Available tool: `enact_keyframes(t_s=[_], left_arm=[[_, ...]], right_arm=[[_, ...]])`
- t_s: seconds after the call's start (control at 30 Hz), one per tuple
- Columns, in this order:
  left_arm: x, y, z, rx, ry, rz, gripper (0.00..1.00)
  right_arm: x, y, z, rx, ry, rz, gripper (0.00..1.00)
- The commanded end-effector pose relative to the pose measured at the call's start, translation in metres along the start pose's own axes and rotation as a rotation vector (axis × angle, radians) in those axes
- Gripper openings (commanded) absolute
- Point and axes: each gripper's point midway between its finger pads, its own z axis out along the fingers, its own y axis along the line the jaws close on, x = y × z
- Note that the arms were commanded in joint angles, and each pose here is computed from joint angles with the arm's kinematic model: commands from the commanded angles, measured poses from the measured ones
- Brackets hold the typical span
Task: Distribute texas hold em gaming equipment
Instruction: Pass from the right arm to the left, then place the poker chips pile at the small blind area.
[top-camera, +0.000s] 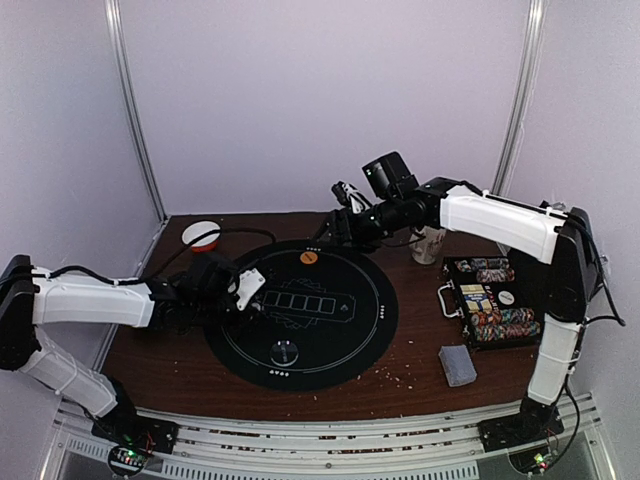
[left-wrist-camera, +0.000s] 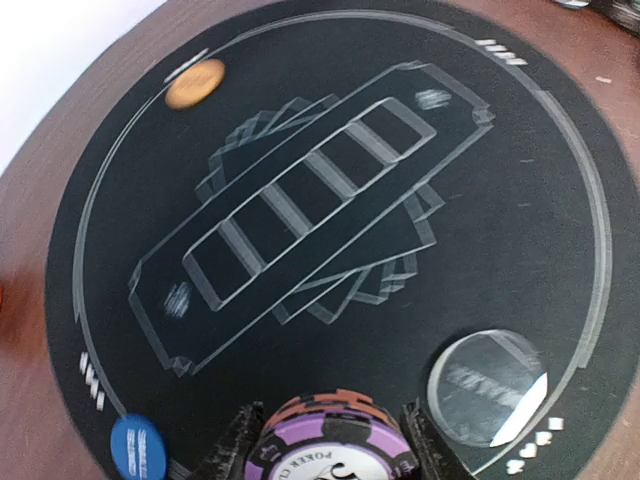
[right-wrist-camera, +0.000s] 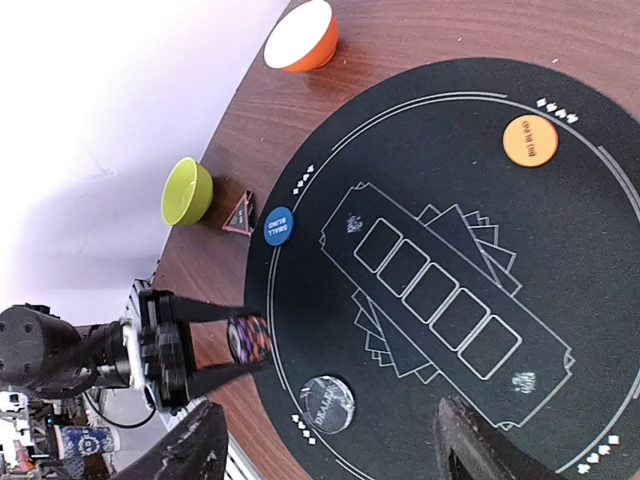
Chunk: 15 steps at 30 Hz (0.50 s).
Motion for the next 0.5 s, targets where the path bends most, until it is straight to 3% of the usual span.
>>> enact_keyframes(t_s=[0.0, 0.27, 0.47], left_arm=[[0.012, 0.048, -0.014, -0.256, -0.028, -0.293, 0.0], [0.064, 0.099, -0.017, -0.368, 0.028, -0.506, 0.0], [0.089, 0.11, -0.007, -0.4, 0.059, -0.547, 0.0]], right_arm=[[0.003, -0.004, -0.022, 0.044, -0.004, -0.063, 0.73], [0.011, -0.013, -0.037, 0.082, -0.003, -0.1, 0.73], [0.012, -0.021, -0.043, 0.102, -0.014, -0.098, 0.73]])
